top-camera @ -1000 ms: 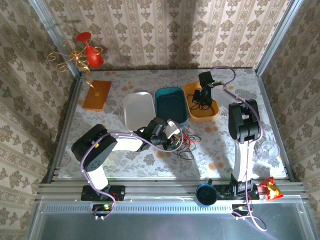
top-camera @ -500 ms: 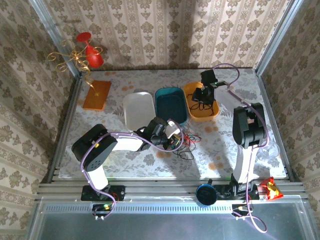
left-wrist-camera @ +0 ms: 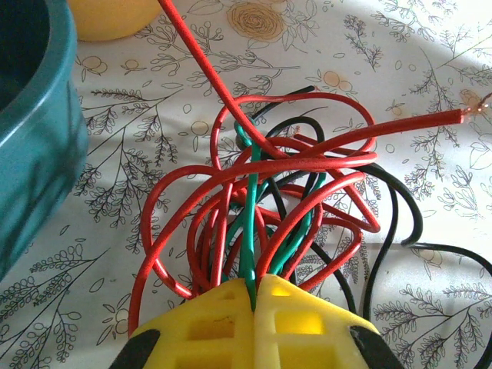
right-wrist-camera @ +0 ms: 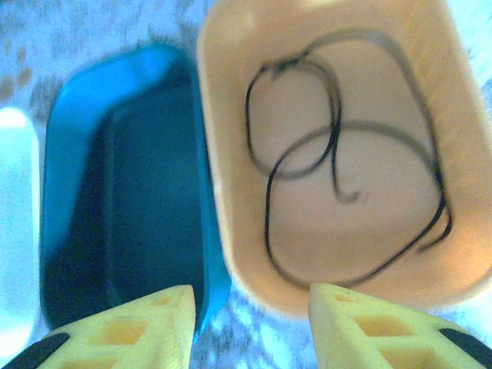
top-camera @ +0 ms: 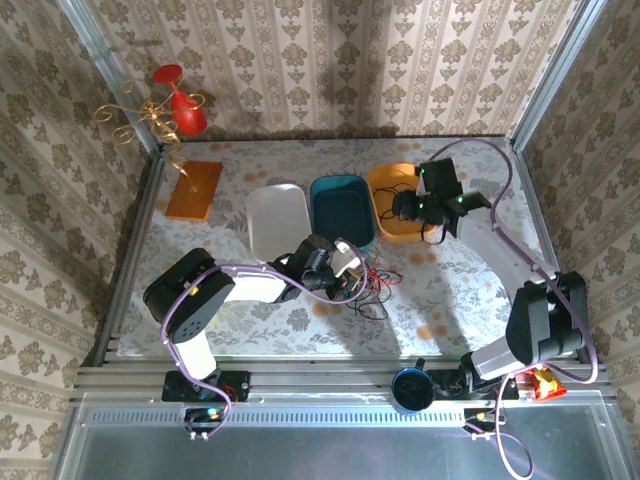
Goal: Untangle the cables
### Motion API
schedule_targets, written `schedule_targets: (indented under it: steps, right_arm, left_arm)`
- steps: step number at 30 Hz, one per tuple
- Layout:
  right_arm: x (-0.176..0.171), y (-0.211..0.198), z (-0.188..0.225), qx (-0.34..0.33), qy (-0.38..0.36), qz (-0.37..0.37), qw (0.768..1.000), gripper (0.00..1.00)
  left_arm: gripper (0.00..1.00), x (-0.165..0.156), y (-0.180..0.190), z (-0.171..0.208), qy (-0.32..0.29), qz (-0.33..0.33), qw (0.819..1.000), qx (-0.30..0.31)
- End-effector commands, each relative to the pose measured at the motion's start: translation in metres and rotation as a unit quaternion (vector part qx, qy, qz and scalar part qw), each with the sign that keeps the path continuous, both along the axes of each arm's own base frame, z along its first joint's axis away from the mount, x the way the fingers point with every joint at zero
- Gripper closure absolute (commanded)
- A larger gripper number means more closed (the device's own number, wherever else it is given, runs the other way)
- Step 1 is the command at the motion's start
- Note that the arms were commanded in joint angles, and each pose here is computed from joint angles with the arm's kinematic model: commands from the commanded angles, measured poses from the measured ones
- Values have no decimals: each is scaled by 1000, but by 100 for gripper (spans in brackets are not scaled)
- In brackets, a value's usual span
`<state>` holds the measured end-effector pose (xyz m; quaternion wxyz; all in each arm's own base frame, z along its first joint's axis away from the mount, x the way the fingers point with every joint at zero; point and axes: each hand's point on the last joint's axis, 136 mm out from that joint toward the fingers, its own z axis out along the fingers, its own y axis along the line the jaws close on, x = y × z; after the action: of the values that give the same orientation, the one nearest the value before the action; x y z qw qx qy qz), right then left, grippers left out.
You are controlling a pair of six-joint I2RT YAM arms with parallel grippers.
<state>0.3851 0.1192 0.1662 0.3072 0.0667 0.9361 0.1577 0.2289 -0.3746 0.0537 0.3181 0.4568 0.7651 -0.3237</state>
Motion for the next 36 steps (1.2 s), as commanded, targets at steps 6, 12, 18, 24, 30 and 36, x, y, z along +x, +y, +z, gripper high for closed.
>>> schedule_targets:
  steps: [6,12,18,24,30,36]
  right_arm:
    - [-109,49,-58,20,103,144,984,62]
    - [-161,61,-83,64,150,191,968,64]
    - [-172,73,-110,69,178,206,960,67]
    - [-161,78,-129,38,186,208,960,67]
    - [-154,68,-138,-11,189,206,960,68]
    - [-148,58,-140,-46,180,194,963,68]
  left_arm:
    - [100,-16,27,-47,45,9,995,85]
    - [100,-16,27,-48,46,9,995,86]
    - [100,-15,24,-48,49,7,995,85]
    - [100,-15,24,-48,49,8,995,86]
    - [100,-16,25,-47,49,7,995,85]
    - [100,-16,24,-48,50,5,995,85]
